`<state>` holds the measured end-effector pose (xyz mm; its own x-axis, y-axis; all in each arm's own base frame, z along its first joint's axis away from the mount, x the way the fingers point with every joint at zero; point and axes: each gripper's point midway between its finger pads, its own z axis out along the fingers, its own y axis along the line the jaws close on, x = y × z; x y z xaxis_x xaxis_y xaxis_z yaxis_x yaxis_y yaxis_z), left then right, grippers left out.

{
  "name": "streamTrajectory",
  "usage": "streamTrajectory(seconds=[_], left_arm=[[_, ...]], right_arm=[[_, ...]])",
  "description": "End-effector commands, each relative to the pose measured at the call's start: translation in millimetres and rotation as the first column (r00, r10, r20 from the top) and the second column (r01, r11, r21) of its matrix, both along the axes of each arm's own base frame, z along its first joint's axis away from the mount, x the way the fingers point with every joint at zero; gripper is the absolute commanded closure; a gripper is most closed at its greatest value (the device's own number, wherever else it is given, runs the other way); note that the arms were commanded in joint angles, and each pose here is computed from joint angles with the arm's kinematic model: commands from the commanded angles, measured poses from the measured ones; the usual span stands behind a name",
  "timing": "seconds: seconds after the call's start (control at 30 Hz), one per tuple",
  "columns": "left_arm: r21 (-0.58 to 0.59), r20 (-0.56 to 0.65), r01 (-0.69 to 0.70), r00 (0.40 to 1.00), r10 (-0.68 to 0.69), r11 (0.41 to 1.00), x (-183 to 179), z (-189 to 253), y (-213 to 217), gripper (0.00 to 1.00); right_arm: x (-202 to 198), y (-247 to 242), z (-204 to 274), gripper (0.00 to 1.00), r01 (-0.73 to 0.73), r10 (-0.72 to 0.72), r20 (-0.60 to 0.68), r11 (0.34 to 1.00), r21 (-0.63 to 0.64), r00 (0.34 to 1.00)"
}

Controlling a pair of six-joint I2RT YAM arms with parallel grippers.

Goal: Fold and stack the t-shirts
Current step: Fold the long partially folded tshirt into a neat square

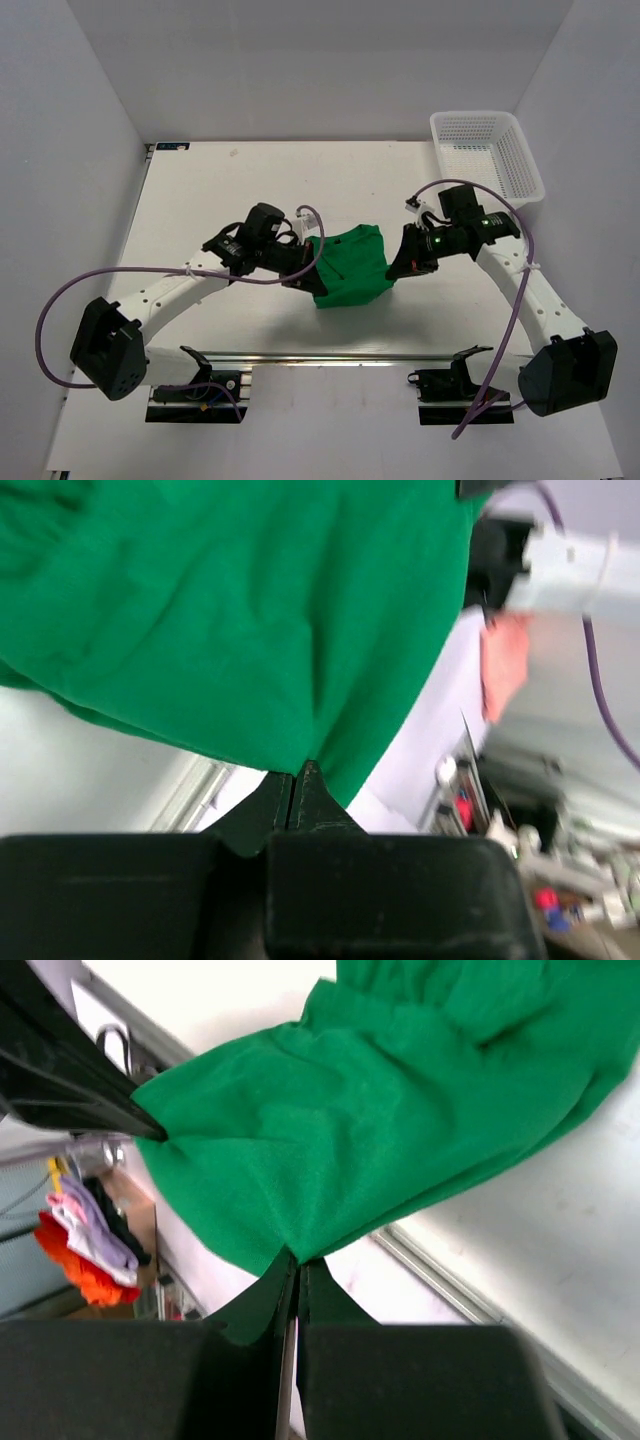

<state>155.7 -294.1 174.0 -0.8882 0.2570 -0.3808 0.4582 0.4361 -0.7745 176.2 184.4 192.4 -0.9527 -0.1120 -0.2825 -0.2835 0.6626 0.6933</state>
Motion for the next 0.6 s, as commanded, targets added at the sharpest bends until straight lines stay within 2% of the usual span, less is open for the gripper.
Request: streamTrajectory(seconds=[0.0, 0.03, 0.13, 0.23, 0.4, 0.57], left_arm=[[0.053, 0.074, -0.126, 0.99, 0.122, 0.991, 34, 12, 6, 1.0], [0.069, 0.074, -0.138, 0.988, 0.132, 0.988, 37, 12, 6, 1.0], [0.073, 0.089, -0.177, 0.981, 0.17, 0.981, 53, 14, 8, 1.0], [0.099, 0.104, -0.217, 0.973, 0.207, 0.971, 70, 11, 11, 1.0], [0.103, 0.093, -0.257, 0.964, 0.248, 0.961, 88, 3, 15, 1.0], [0.079, 0.071, -0.336, 0.941, 0.331, 0.939, 117, -3, 18, 1.0]], right_arm=[[32, 6, 18, 1.0, 0.053, -0.055, 0.092, 0.998, 0.024, 0.994], [41, 7, 18, 1.0, 0.064, -0.067, 0.121, 0.998, 0.03, 0.99], [54, 4, 3, 1.0, 0.106, -0.104, 0.099, 0.994, -0.016, 0.99], [68, 10, 1, 1.0, 0.108, -0.108, 0.107, 0.994, 0.003, 0.988], [91, 14, -1, 1.0, 0.131, -0.13, 0.126, 0.991, -0.001, 0.983], [115, 15, -18, 1.0, 0.162, -0.157, 0.093, 0.986, -0.043, 0.983]])
